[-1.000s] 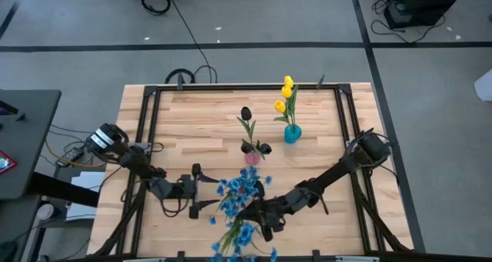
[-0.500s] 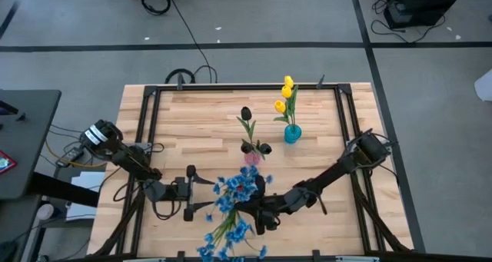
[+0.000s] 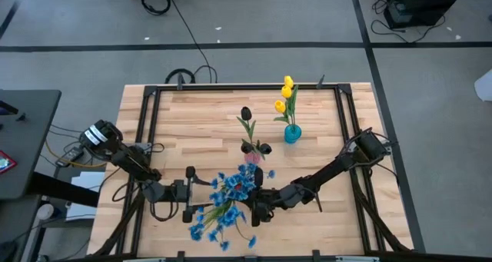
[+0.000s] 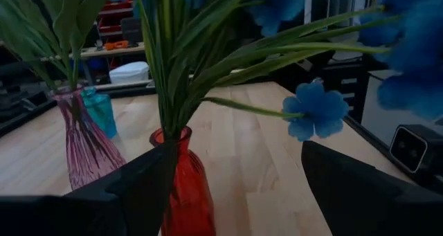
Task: Sort flowers into vase by color
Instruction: Put the blue flower into the red vase
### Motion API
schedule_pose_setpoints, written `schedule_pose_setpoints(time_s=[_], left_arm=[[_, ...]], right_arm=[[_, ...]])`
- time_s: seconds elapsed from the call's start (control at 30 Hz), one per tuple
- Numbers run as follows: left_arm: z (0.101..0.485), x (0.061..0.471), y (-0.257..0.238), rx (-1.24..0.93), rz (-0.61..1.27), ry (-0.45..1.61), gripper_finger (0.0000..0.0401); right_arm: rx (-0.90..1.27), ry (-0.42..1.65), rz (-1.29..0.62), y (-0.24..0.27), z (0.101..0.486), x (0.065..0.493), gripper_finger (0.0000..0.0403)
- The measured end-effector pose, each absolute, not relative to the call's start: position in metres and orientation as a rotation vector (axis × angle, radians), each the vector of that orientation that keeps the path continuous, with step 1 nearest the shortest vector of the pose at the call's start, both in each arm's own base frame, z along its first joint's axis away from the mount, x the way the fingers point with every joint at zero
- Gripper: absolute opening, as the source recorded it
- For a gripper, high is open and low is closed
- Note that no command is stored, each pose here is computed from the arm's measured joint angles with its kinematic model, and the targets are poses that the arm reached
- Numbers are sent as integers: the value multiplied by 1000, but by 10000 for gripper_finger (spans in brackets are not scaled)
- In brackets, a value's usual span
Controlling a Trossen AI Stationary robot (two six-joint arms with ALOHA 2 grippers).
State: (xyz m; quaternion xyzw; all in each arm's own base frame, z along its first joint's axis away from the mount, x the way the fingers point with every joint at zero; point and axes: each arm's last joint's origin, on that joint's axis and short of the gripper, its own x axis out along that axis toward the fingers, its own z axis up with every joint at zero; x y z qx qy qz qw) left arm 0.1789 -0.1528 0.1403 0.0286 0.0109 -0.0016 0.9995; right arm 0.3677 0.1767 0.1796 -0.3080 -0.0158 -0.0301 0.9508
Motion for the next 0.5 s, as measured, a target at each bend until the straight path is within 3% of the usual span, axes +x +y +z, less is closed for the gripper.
schedule_pose_setpoints(time_s=[0.3,0.5], left_arm=[[141,178,-152,113,39,19,315],[142,179,-151,50,35,15,314]], right_arm=[[-647,-149,-144,192,195,356,20],[-613,-126,-315,214,218,330,20]])
